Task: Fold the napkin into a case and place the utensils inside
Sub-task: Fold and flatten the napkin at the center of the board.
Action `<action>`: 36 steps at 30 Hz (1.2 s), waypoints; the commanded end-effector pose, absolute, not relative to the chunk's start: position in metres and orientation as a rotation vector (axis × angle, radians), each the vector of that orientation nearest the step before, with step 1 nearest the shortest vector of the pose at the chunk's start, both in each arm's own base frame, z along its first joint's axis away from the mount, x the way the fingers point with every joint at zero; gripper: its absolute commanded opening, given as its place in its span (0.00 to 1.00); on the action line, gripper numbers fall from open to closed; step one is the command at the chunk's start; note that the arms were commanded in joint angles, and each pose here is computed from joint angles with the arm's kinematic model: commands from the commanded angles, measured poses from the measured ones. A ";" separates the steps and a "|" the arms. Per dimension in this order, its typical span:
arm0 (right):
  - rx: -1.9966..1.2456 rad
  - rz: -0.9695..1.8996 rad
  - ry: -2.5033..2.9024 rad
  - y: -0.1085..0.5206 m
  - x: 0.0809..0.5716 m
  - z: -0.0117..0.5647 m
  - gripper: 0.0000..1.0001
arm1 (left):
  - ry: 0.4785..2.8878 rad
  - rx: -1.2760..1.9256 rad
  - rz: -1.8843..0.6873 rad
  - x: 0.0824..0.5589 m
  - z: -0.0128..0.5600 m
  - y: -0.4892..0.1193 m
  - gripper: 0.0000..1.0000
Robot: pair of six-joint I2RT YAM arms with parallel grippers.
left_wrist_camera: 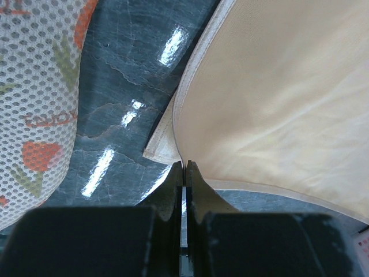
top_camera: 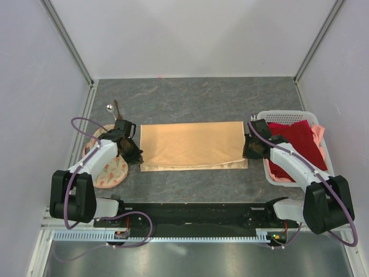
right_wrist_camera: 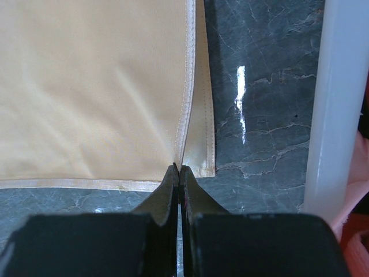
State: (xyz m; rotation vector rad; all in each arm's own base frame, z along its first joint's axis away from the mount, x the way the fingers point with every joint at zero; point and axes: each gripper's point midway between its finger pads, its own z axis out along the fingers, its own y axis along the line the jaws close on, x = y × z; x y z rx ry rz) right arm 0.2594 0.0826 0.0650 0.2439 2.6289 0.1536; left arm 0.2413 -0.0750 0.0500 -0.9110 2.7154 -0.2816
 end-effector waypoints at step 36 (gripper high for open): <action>0.366 0.128 2.696 0.078 0.243 0.042 0.00 | 2.735 -0.896 -0.261 0.240 0.039 -0.070 0.02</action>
